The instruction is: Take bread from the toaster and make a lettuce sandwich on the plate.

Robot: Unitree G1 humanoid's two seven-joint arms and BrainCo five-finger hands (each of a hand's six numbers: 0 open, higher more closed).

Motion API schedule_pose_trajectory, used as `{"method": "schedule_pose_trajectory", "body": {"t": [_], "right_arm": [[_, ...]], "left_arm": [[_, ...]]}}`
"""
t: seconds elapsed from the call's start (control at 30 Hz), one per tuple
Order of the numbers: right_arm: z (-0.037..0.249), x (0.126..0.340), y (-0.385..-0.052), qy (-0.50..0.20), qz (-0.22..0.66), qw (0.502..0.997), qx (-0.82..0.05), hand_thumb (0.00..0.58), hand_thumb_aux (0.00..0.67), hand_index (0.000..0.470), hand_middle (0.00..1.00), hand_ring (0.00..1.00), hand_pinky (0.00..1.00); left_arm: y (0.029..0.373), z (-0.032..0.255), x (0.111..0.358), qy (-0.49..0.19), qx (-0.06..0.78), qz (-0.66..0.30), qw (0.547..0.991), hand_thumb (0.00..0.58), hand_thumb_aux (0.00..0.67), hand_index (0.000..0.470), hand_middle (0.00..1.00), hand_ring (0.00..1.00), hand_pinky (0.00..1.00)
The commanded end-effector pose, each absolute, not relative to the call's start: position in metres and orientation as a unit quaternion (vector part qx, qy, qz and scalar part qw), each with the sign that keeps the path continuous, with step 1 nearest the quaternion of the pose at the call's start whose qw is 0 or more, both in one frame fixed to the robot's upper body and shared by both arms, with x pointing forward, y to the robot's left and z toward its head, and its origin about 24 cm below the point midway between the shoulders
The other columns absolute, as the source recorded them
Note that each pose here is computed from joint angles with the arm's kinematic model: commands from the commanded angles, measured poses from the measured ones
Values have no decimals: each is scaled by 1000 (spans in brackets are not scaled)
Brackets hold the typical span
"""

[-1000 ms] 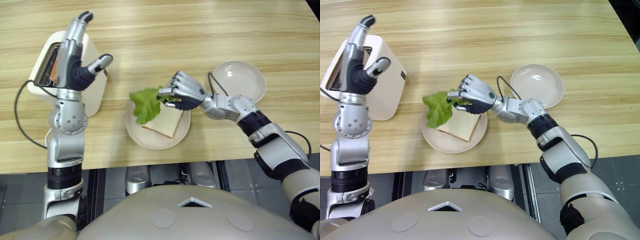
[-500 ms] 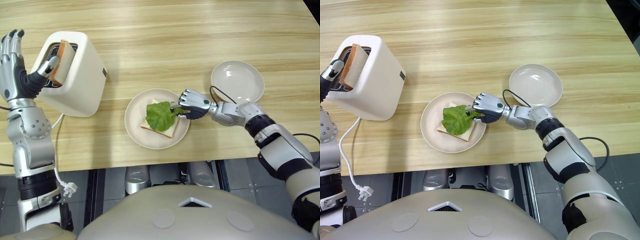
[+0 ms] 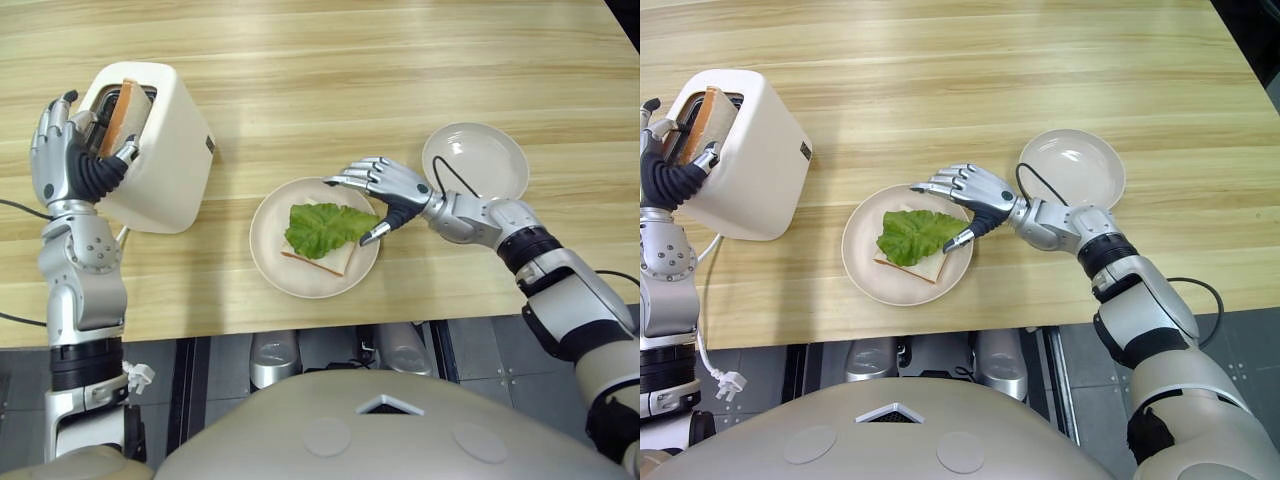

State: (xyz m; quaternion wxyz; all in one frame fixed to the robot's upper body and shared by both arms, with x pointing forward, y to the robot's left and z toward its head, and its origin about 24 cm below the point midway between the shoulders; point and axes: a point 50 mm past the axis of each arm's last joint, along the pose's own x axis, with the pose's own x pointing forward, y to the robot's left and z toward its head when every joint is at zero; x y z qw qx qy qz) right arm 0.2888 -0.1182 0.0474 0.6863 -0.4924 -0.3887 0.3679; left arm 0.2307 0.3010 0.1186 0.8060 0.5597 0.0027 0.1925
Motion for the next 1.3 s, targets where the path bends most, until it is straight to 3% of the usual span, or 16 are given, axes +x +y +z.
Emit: {"method": "schedule_pose_trajectory", "body": {"t": [0.03, 0.23, 0.37, 0.4, 0.43, 0.47, 0.8, 0.9, 1.07, 1.3], "right_arm": [[52, 290, -123, -391, 349, 696, -491, 0, 0, 0, 0, 0, 0], [54, 290, -125, -397, 331, 704, -487, 0, 0, 0, 0, 0, 0], [57, 292, -127, -403, 314, 709, -486, 0, 0, 0, 0, 0, 0], [59, 292, -128, -407, 306, 711, -485, 0, 0, 0, 0, 0, 0], [61, 294, -128, -411, 299, 713, -483, 0, 0, 0, 0, 0, 0], [63, 294, -129, -417, 290, 714, -481, 0, 0, 0, 0, 0, 0], [78, 300, -134, -446, 216, 731, -469, 0, 0, 0, 0, 0, 0], [86, 300, -137, -460, 197, 733, -461, 0, 0, 0, 0, 0, 0], [100, 297, -140, -486, 171, 735, -440, 0, 0, 0, 0, 0, 0], [101, 294, -144, -485, 161, 743, -431, 0, 0, 0, 0, 0, 0]], "left_arm": [[302, 116, 234, 17, 556, 181, 811, 580, 670, 460, 0, 0, 0], [313, 119, 238, 21, 542, 205, 815, 580, 670, 460, 0, 0, 0], [300, 132, 242, -34, 504, 203, 839, 580, 670, 460, 0, 0, 0], [296, 139, 242, -56, 493, 204, 844, 580, 670, 460, 231, 231, 231], [293, 146, 242, -80, 485, 209, 846, 580, 670, 460, 537, 537, 537], [290, 157, 241, -109, 473, 216, 847, 580, 670, 460, 1000, 1000, 1000], [279, 231, 216, -299, 423, 280, 809, 580, 670, 460, 1000, 1000, 1000], [266, 234, 217, -311, 387, 232, 837, 580, 670, 460, 1000, 1000, 1000], [234, 194, 238, -231, 288, 58, 927, 580, 670, 460, 1000, 1000, 1000], [193, 118, 260, -96, 176, -142, 969, 580, 670, 460, 1000, 1000, 1000]]}}
